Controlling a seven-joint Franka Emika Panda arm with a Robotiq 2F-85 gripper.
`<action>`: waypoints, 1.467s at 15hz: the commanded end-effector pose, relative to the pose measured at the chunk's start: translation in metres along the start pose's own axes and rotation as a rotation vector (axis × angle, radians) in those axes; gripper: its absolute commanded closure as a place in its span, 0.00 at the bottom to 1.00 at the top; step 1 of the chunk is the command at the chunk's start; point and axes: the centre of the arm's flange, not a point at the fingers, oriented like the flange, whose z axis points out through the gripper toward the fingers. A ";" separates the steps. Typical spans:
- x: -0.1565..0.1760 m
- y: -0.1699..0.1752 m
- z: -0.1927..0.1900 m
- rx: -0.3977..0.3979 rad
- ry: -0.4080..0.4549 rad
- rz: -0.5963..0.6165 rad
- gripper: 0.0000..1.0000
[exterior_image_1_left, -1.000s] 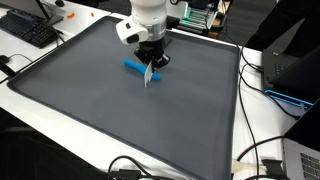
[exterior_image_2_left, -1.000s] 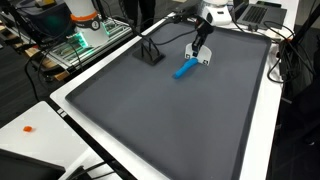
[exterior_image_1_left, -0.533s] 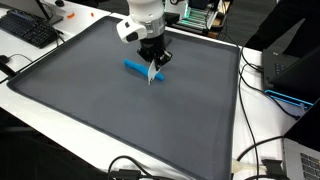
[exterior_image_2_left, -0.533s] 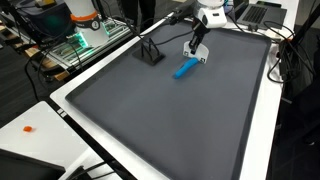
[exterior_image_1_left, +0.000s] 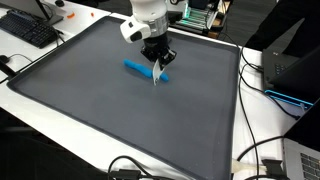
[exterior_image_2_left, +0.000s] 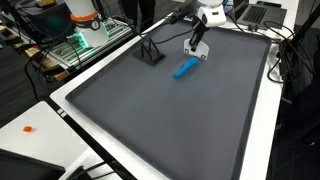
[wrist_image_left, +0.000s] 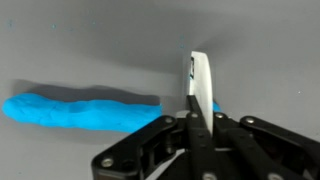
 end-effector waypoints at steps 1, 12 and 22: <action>-0.011 0.007 -0.019 0.001 0.026 -0.005 0.99; -0.011 0.036 -0.033 -0.035 0.067 -0.016 0.99; -0.010 0.044 -0.018 -0.083 0.063 -0.041 0.99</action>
